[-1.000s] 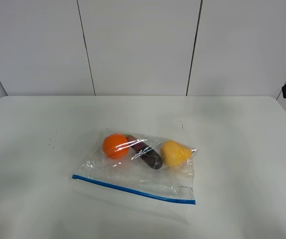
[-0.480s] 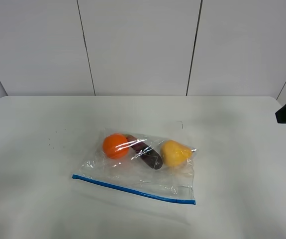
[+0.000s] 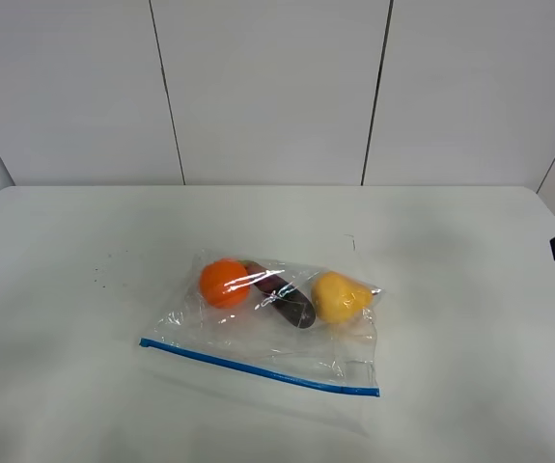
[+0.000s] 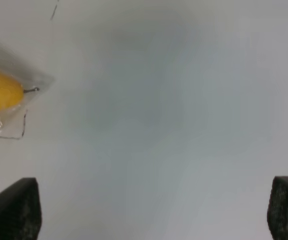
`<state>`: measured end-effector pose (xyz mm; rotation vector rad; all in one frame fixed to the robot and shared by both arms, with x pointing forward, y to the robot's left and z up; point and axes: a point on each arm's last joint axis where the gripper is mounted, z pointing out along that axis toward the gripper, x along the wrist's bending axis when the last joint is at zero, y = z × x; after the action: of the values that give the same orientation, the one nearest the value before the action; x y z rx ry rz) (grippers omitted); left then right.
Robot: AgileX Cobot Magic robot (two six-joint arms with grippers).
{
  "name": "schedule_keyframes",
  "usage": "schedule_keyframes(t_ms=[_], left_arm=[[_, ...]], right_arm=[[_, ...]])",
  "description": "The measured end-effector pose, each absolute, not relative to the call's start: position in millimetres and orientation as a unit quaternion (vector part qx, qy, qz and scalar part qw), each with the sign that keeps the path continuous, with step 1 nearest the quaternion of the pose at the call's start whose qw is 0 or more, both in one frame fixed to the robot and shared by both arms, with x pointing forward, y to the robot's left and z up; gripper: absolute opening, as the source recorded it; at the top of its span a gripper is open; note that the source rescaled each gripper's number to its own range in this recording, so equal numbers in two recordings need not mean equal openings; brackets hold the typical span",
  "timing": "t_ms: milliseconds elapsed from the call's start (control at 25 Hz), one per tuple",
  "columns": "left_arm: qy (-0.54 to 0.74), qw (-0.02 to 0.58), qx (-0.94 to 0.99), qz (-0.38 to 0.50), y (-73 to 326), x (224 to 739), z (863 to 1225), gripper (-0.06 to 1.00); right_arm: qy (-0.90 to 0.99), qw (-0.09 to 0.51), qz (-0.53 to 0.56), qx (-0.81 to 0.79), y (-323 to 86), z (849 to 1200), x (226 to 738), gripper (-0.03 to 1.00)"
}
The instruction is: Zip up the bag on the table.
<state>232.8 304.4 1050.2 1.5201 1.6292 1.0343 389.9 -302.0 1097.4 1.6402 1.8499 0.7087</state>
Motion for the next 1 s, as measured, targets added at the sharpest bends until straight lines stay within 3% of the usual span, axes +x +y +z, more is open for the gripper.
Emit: schedule_keyframes(t_ms=[320,680,1000], left_arm=[[0.625,0.336,0.583,0.397,304.4,232.8,1050.2,0.93],[0.625,0.336,0.583,0.397,304.4,232.8,1050.2,0.93],[0.625,0.336,0.583,0.397,304.4,232.8,1050.2,0.93]], right_arm=[[0.674,0.316,0.300,0.596,-297.7,1086.4,335.7,1.00],[0.673,0.311,0.305,0.598,-294.0,1077.7,292.5,1.00],[0.646,0.373,0.353,0.566,-291.5,1082.9,254.5,1.00]])
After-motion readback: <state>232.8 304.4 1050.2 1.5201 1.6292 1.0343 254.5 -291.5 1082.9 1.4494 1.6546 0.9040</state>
